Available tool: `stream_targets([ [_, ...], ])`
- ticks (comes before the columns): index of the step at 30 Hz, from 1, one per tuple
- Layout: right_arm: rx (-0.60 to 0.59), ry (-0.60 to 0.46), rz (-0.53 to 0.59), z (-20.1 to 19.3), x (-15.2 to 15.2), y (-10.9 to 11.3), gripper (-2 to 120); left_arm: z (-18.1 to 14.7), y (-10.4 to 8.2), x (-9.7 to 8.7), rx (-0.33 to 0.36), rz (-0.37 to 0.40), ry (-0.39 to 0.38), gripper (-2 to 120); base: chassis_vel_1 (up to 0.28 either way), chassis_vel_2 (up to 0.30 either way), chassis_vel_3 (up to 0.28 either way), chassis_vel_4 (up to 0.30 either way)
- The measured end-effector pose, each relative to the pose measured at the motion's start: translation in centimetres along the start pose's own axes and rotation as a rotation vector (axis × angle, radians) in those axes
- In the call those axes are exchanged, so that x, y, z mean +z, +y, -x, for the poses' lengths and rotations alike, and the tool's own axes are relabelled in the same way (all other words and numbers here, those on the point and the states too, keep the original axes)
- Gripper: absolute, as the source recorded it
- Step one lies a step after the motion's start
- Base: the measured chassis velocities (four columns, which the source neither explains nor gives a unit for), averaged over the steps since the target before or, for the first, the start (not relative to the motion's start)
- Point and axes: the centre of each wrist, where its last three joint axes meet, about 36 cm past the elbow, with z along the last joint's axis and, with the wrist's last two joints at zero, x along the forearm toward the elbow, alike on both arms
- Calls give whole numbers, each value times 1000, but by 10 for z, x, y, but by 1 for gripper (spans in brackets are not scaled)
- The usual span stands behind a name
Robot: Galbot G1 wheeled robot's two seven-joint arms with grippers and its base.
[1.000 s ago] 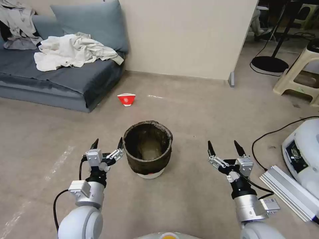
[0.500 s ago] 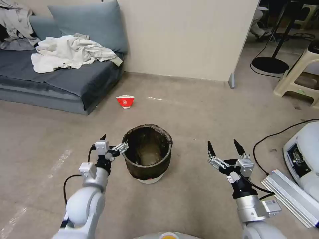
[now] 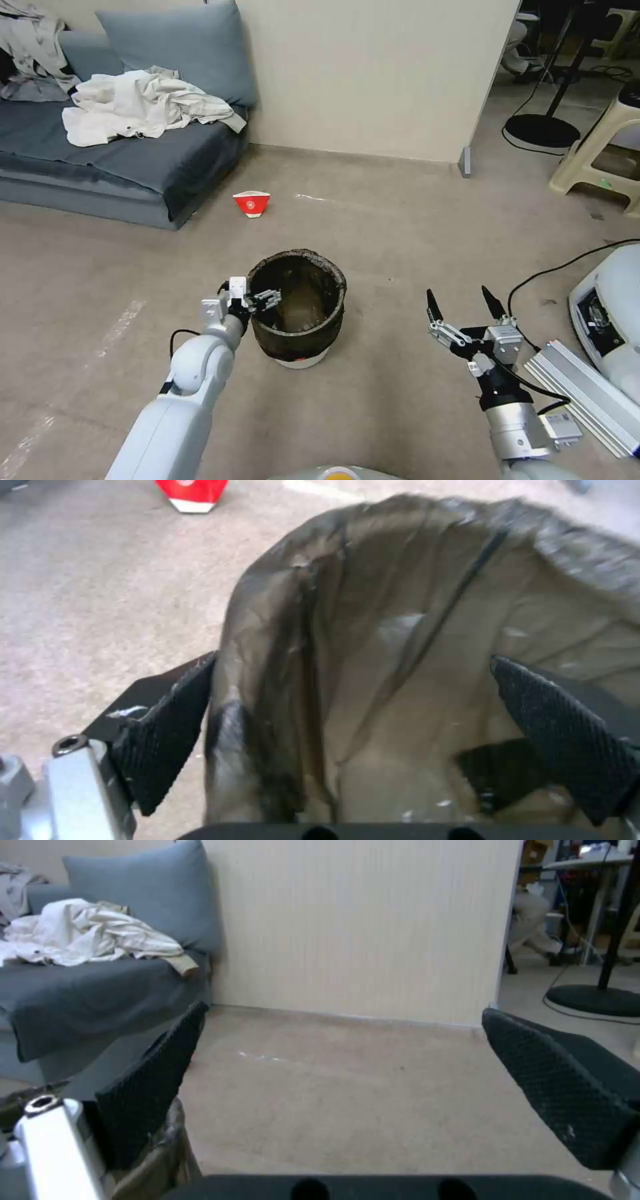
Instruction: Pick up the trash can from the floor.
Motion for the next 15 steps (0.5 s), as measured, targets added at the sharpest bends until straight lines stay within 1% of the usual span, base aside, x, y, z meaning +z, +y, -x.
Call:
stream_targets([
  [2,-1,0,-8,-2,0,0,100,5,1,-1,-17,16,9,100,0,0,0,0],
  [8,-3,-4,-10,-2,-1,0,100,9,4,-2,-33,24,51,100,0,0,0,0],
  [11,-7,-7,-8,-2,-1,1,100,10,7,1,-39,24,73,100,0,0,0,0],
  [15,-10,-6,-6,-1,1,1,100,8,7,3,-41,18,78,100,0,0,0,0],
])
